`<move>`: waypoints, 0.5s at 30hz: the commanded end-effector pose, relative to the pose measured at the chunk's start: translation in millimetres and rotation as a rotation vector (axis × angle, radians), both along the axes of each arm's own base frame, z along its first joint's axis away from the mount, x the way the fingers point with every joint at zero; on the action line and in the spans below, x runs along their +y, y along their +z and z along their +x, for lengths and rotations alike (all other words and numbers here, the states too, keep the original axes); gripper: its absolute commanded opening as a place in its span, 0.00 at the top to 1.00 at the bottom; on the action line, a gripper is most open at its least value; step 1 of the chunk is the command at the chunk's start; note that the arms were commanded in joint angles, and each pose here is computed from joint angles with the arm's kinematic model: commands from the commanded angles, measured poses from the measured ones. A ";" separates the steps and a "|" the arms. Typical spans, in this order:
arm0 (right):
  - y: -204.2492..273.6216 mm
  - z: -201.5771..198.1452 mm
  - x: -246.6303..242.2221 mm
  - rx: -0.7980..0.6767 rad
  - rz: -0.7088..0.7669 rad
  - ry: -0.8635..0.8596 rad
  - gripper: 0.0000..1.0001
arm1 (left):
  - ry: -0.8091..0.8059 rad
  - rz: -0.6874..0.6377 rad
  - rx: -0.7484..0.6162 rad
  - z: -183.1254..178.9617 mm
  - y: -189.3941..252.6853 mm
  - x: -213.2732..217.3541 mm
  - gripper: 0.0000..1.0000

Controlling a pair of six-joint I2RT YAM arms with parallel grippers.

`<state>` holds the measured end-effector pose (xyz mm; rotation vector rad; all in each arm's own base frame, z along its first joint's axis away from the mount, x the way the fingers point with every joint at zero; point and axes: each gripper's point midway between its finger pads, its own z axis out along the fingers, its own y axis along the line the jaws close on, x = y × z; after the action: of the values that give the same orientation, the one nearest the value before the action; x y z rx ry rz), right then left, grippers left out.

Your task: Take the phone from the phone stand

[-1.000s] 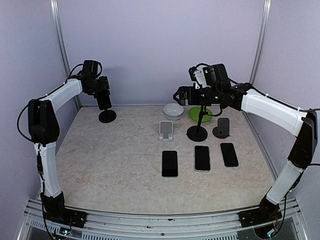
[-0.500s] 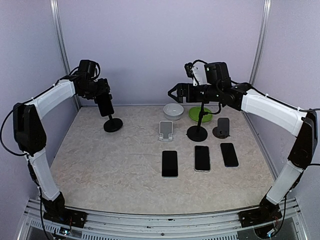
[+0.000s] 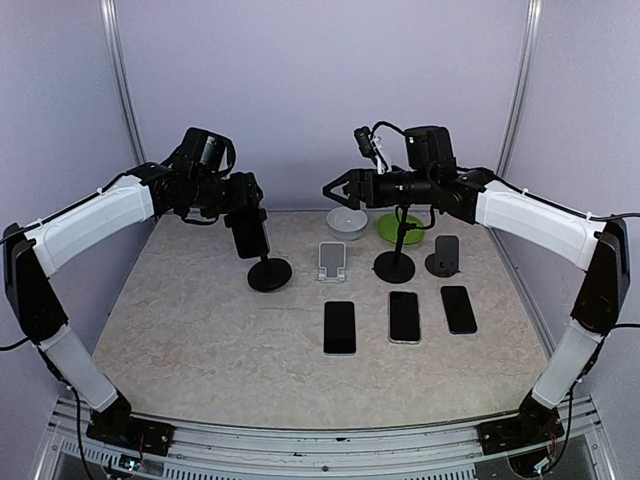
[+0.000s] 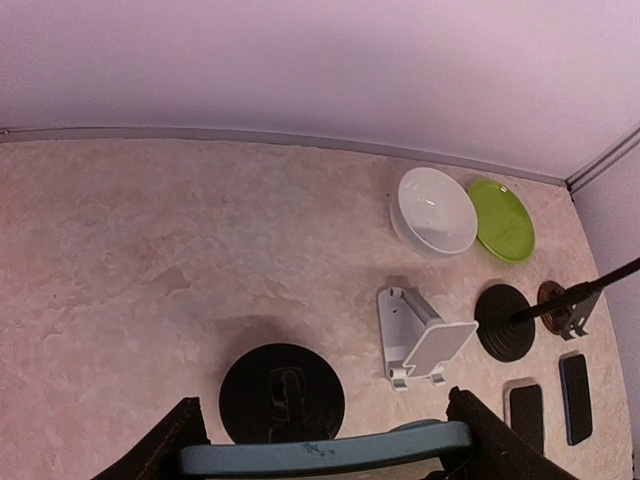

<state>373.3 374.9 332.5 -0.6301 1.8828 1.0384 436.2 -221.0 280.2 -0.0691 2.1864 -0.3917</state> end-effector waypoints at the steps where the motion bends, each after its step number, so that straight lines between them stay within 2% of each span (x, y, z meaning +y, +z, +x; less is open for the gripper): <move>1: -9.9 -24.2 29.9 0.035 0.041 0.151 0.23 | 0.028 -0.109 -0.132 -20.3 50.5 -14.3 0.71; 10: -49.2 -49.5 66.9 0.125 0.055 0.300 0.33 | -0.001 -0.094 -0.124 -50.6 40.5 -41.2 0.73; 15: -63.7 -53.2 78.5 0.163 0.080 0.324 0.33 | -0.013 -0.079 -0.127 -55.8 37.8 -41.2 0.73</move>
<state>327.5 441.4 273.9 -0.8326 1.9319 1.3134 378.0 -267.0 265.9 -0.0067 2.2111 -0.3995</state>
